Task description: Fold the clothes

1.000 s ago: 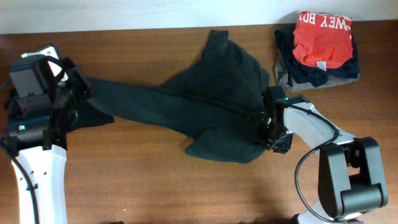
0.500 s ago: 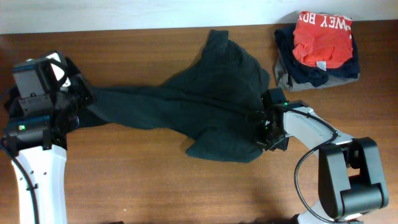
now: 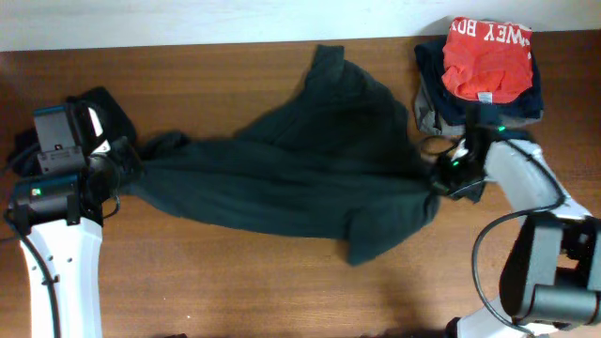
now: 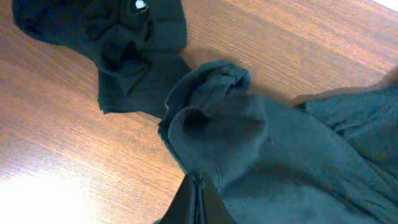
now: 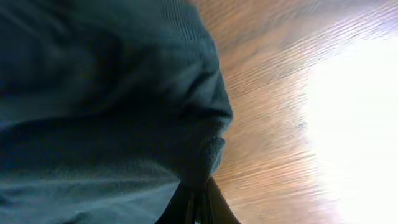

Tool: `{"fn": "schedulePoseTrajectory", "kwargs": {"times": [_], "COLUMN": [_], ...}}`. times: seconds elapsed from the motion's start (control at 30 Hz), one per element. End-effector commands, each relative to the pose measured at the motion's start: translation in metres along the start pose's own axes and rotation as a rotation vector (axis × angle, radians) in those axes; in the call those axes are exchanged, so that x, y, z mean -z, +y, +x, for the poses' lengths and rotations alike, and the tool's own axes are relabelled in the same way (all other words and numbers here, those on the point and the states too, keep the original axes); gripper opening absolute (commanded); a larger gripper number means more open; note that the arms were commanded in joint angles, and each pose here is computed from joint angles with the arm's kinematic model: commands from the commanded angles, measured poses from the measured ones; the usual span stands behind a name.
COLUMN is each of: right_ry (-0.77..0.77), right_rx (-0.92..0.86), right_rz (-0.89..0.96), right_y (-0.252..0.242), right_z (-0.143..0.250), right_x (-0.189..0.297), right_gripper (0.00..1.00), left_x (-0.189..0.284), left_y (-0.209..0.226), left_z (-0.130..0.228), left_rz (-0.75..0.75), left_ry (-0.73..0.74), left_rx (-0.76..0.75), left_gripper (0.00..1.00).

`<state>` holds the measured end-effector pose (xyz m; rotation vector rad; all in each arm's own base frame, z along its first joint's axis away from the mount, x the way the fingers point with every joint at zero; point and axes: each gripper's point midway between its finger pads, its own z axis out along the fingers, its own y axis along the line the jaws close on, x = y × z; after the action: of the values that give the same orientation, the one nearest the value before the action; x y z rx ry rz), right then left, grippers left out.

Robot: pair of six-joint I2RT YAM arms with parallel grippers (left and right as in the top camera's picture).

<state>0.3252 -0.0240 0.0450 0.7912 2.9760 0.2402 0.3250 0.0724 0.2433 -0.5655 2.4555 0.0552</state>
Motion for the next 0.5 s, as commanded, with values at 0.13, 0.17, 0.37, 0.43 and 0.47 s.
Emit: {"fn": "schedulePoseTrajectory", "kwargs": {"times": [0.13, 0.17, 0.37, 0.43, 0.47], "right_ry": [-0.077, -0.076, -0.077, -0.078, -0.08], "right_rx": [0.043, 0.046, 0.05, 0.05, 0.05], "right_rz": [-0.045, -0.045, -0.041, -0.041, -0.042], "right_y": [-0.006, -0.007, -0.007, -0.007, -0.007], "right_z": [-0.034, -0.033, -0.033, -0.034, -0.034], "right_x": [0.033, 0.033, 0.033, 0.033, 0.033], "right_gripper": [0.04, 0.04, 0.04, 0.04, 0.04], "left_x": [-0.006, -0.008, -0.025, -0.029, -0.03], "left_y": [0.01, 0.01, -0.002, -0.003, -0.002], "left_z": [0.006, 0.011, 0.064, 0.096, 0.108], "left_rz": [-0.048, -0.048, 0.046, 0.071, 0.07], "left_ry": [0.022, 0.039, 0.231, 0.345, 0.385], "left_rx": [-0.014, -0.015, -0.013, -0.007, -0.004], "left_gripper": [0.01, 0.01, 0.01, 0.01, 0.01]}}
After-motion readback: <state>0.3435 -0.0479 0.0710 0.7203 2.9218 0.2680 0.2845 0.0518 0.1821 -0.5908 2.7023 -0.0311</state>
